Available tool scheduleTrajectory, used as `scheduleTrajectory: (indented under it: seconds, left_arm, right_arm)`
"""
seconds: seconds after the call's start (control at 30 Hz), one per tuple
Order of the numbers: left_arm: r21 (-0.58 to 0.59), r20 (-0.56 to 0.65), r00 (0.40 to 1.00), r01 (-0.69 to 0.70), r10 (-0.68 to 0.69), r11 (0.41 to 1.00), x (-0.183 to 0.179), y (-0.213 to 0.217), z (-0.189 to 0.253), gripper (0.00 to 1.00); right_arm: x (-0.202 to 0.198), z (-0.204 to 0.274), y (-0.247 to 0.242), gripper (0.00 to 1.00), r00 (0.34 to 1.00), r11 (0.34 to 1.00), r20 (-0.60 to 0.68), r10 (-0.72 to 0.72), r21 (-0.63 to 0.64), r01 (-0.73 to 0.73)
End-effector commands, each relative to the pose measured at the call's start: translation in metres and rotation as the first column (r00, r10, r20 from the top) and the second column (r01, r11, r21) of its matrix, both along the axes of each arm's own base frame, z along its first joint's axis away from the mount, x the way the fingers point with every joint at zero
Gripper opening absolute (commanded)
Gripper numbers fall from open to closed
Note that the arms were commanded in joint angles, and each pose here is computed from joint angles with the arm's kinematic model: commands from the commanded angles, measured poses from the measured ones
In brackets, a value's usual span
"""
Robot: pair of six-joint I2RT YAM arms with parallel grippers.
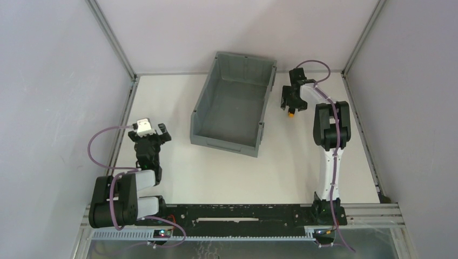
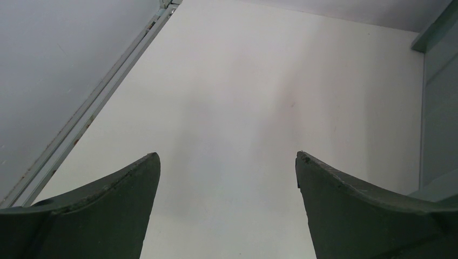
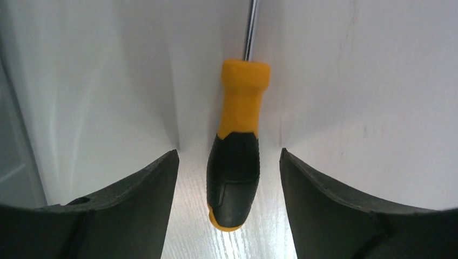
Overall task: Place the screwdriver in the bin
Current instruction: Pick up the screwdriver from the center of the board.
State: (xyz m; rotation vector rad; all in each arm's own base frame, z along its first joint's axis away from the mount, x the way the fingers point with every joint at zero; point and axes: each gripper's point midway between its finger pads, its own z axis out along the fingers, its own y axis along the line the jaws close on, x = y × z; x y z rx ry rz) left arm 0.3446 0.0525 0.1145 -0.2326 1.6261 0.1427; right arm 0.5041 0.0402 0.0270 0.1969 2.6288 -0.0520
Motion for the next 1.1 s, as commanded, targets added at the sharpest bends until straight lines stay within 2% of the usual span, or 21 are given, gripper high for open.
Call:
scheduleTrajectory:
  seconds: [0.0, 0.2, 0.43, 0.57, 0.83, 1.07]
  left_arm:
    - [0.026, 0.056, 0.998, -0.003, 0.001, 1.0, 0.009, 0.001, 0.021, 1.0]
    - [0.026, 0.056, 0.998, -0.004, 0.002, 1.0, 0.009, 0.001, 0.02, 1.0]
    - [0.026, 0.055, 0.998, -0.004, 0.003, 1.0, 0.008, 0.001, 0.02, 1.0]
    - [0.026, 0.054, 0.999, -0.005, 0.003, 1.0, 0.008, 0.001, 0.02, 1.0]
    - [0.027, 0.055, 0.998, -0.004, 0.002, 1.0, 0.009, 0.001, 0.02, 1.0]
    - [0.026, 0.055, 0.998, -0.004, 0.003, 1.0, 0.009, 0.001, 0.02, 1.0]
  right_arm:
    - [0.007, 0.006, -0.004, 0.72, 1.0, 1.0, -0.013, -0.018, 0.015, 0.018]
    - [0.007, 0.0, -0.001, 0.38, 0.999, 0.999, -0.047, -0.005, 0.036, 0.006]
    - [0.009, 0.009, -0.002, 0.18, 0.999, 0.999, -0.028, -0.019, 0.038, 0.02]
    - [0.008, 0.028, -0.005, 0.17, 1.0, 0.999, 0.006, -0.024, 0.027, 0.024]
    - [-0.005, 0.1, -0.009, 0.11, 0.993, 1.0, 0.112, -0.021, 0.02, 0.019]
    - [-0.027, 0.171, -0.007, 0.1, 0.978, 1.0, 0.209, -0.01, 0.024, 0.005]
